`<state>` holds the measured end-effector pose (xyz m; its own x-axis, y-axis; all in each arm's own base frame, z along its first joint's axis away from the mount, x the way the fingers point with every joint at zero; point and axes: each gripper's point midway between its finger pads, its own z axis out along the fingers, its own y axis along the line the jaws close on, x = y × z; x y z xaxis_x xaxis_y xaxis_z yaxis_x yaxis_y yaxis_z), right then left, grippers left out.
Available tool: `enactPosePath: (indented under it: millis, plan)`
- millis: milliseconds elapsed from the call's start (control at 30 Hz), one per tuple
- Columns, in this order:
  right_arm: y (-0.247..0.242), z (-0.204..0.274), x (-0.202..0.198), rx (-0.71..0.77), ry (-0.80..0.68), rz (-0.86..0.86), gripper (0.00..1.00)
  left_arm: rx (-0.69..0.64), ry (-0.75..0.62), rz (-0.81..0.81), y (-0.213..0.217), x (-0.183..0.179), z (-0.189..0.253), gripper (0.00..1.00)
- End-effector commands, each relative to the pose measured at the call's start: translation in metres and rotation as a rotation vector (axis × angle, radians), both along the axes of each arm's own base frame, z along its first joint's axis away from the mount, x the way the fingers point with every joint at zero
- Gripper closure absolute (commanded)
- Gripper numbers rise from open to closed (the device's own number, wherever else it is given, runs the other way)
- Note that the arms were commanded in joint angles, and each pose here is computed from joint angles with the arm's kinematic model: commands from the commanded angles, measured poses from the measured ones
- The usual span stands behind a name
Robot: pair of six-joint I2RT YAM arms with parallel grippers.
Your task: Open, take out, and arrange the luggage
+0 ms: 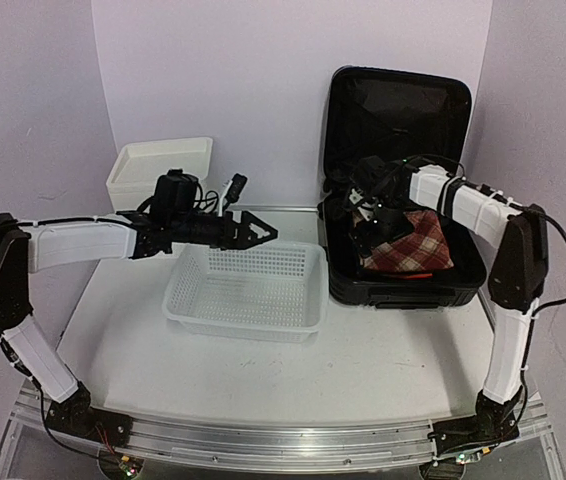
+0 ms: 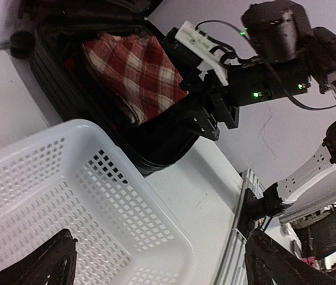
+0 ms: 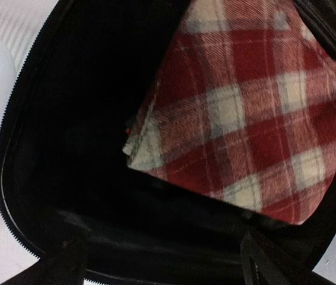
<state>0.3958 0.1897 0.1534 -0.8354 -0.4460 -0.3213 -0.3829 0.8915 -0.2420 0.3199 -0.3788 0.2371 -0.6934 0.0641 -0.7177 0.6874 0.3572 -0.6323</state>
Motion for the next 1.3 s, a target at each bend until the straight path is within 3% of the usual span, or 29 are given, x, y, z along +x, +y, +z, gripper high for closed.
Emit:
enactPosePath:
  millis: [0, 433, 833, 967, 1267]
  plan:
    - [0.003, -0.005, 0.018, -0.107, 0.065, 0.149, 0.12, 0.024, -0.133, 0.053, 0.02, -0.002, 0.021, 0.0]
    - [0.01, -0.053, 0.042, -0.177, 0.176, 0.588, 0.28, 0.034, -0.171, 0.194, 0.053, 0.004, 0.04, 0.01]
    - [0.01, -0.077, 0.072, -0.202, 0.116, 0.621, 0.27, 0.037, -0.144, 0.234, 0.066, 0.005, 0.039, 0.06]
    - [0.008, -0.072, 0.078, -0.19, 0.083, 0.599, 0.37, 0.04, -0.118, 0.241, 0.066, 0.007, 0.039, 0.1]
    - [-0.009, -0.057, 0.079, -0.106, 0.065, 0.548, 0.7, 0.047, -0.048, 0.235, 0.059, 0.012, 0.029, 0.15]
